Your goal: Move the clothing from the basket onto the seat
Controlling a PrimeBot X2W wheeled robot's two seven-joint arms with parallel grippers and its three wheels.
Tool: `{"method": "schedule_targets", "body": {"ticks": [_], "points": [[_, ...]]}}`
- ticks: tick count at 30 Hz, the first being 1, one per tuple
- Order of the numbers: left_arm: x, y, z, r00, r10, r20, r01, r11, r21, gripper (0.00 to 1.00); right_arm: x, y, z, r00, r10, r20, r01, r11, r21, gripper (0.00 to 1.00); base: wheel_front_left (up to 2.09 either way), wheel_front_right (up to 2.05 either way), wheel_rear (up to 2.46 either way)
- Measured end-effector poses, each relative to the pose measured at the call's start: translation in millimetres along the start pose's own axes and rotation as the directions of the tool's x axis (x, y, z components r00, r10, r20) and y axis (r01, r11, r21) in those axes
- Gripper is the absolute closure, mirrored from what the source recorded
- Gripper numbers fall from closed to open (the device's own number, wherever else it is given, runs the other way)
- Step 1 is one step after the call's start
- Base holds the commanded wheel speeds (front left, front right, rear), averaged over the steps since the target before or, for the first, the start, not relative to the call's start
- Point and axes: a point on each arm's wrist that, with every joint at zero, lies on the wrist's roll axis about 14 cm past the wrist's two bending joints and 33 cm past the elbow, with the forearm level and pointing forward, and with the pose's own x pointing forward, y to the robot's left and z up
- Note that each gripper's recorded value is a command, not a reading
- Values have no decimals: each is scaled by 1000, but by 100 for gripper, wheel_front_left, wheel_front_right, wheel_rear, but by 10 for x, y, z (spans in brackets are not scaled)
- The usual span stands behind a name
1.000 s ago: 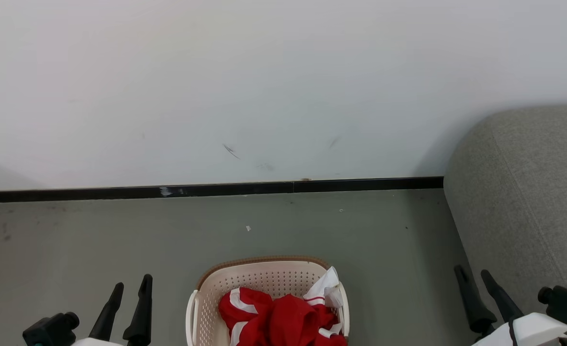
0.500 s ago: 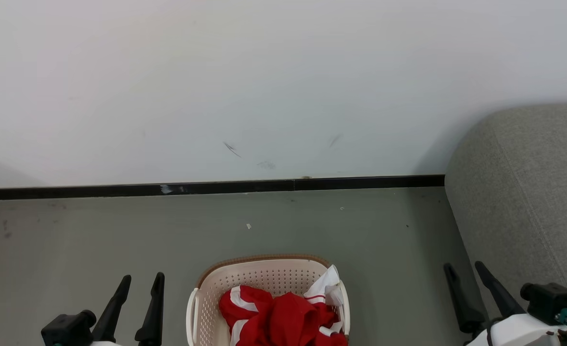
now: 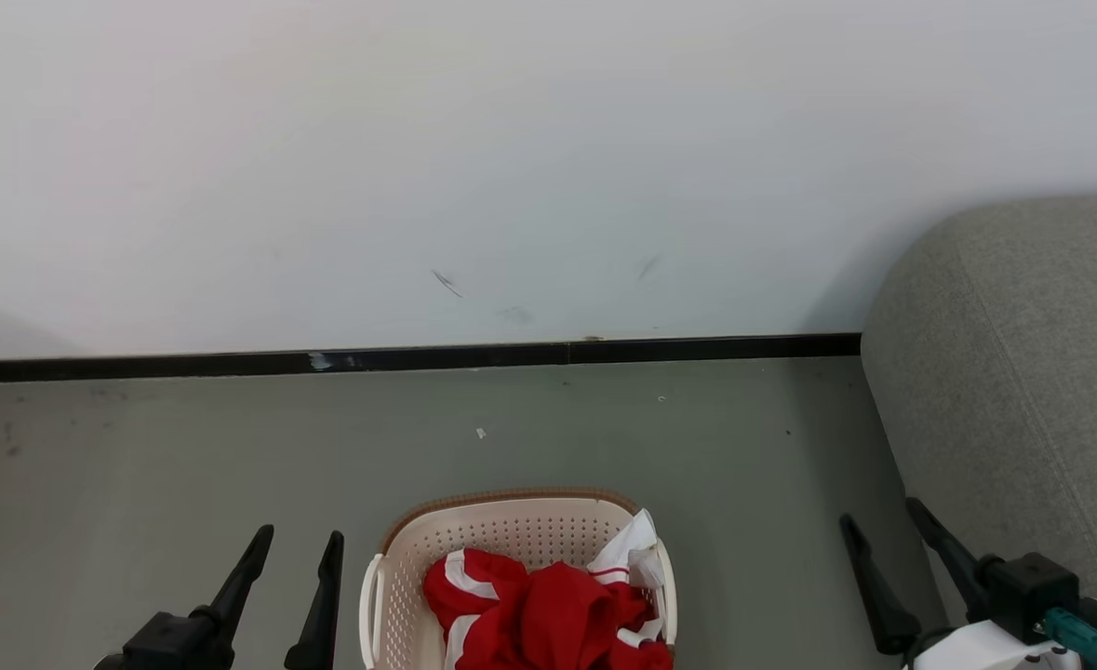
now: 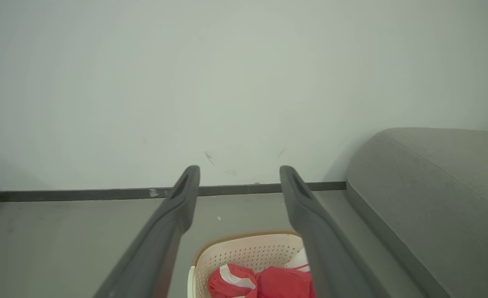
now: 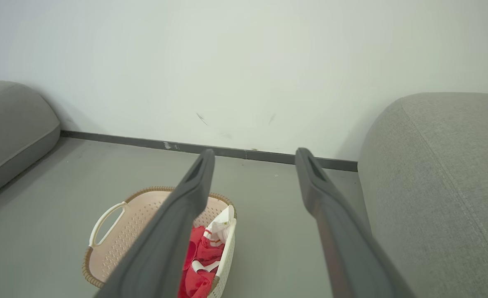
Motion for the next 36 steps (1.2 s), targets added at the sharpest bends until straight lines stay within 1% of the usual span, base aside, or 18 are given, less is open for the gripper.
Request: {"method": "schedule_targets", "body": {"ticks": [3,5,13,24,30,36], "points": [[7,-35,15,1000,-18,10,18,999,44,0,-28,20,-21,1000,11,-4,-12,999,-46,0,0,0,0],[13,-46,14,1000,-23,9,23,998,54,0,-36,20,-35,1000,12,-9,-13,998,-57,0,0,0,0],[37,-77,-55,999,-31,-11,31,999,44,0,-46,-24,-76,1000,-5,-21,4,999,-53,0,0,0,0],[62,-149,-300,995,-52,-85,54,998,22,0,-87,-47,-246,997,-24,-74,21,999,-35,0,0,0,0],[95,-271,-471,987,-91,-134,91,996,0,0,-74,-50,-332,995,-27,-101,25,999,-28,0,0,0,0],[250,-458,-558,975,-154,-157,153,988,-19,0,-60,-60,-440,990,-34,-134,31,999,-22,0,0,0,0]]}}
